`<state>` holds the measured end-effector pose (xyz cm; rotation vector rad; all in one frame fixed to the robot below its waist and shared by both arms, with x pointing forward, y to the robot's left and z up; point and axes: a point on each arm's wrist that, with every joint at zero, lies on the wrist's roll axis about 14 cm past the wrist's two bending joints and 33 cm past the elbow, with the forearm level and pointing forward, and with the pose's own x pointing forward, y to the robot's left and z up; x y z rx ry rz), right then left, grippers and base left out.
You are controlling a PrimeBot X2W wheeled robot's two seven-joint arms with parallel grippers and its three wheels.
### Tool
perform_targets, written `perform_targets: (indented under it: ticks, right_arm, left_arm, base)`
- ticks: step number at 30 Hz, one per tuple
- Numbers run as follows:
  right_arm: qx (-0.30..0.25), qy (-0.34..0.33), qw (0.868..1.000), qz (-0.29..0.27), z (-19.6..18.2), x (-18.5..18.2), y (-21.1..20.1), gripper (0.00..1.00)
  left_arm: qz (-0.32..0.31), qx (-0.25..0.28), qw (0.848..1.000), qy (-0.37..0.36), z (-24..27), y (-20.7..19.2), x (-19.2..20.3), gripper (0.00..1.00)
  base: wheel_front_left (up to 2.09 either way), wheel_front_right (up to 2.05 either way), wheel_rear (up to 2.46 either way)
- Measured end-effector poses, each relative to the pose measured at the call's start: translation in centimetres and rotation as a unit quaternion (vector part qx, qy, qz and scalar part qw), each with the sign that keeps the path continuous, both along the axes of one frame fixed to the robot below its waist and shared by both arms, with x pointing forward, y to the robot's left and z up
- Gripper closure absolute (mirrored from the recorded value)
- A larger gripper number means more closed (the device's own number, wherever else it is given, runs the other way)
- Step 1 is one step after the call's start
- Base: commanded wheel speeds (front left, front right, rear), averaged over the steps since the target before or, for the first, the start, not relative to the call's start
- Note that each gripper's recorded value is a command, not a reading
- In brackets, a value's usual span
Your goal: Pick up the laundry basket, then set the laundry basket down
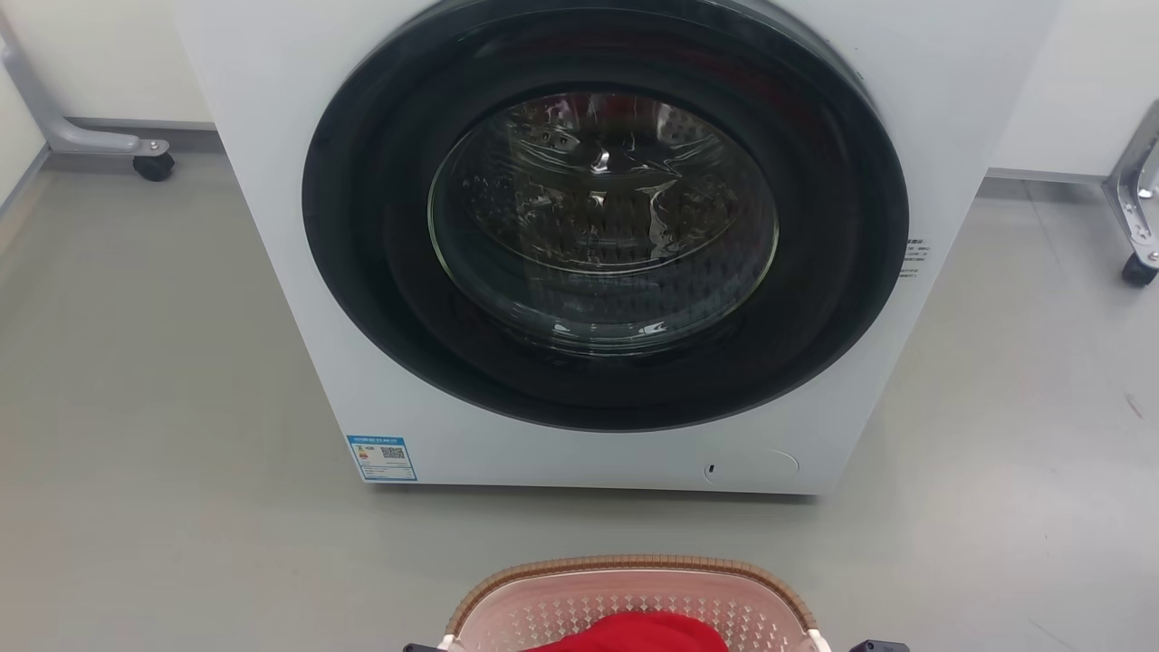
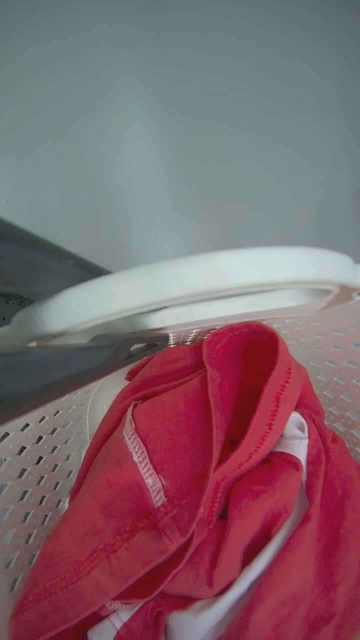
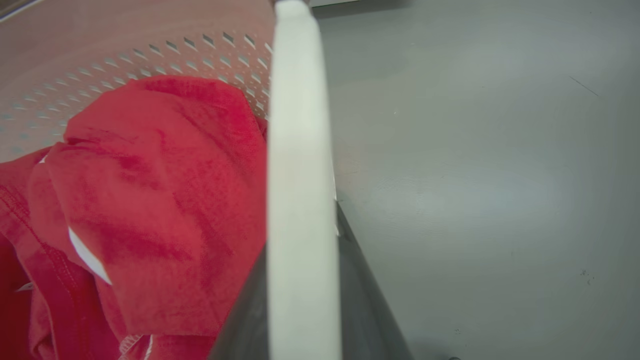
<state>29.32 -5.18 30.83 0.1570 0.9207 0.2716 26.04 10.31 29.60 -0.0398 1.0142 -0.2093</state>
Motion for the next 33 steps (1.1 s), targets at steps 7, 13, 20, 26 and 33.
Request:
perform_targets:
  ticks: [7, 13, 20, 26, 33]
  right_arm:
    - [0.003, 0.004, 1.0, 0.001, -0.03, -0.23, 0.22, 1.0]
    - [0.005, 0.005, 1.0, 0.001, 0.0, -0.35, 0.41, 1.0]
    - [0.01, 0.006, 1.0, 0.002, 0.0, -0.55, 0.7, 1.0]
    - [0.014, 0.005, 1.0, 0.002, 0.03, -0.63, 0.87, 1.0]
    - [0.016, 0.008, 1.0, 0.001, -0.11, -0.83, 0.94, 1.0]
  left_arm:
    - [-0.002, 0.003, 1.0, 0.002, -0.1, 0.26, -0.16, 1.0]
    - [-0.002, 0.006, 1.0, 0.003, -0.14, 0.4, -0.22, 1.0]
    - [-0.001, 0.008, 1.0, 0.003, -0.15, 0.58, -0.18, 1.0]
    - [-0.001, 0.01, 1.0, -0.002, 0.09, 0.69, 0.28, 1.0]
    - [-0.001, 0.01, 1.0, 0.0, -0.02, 0.73, 0.25, 1.0]
  base:
    - [0.0, 0.0, 0.0]
    - [0.0, 0.0, 0.0]
    - [0.0, 0.0, 0.0]
    - [0.0, 0.0, 0.0]
    - [0.0, 0.0, 0.0]
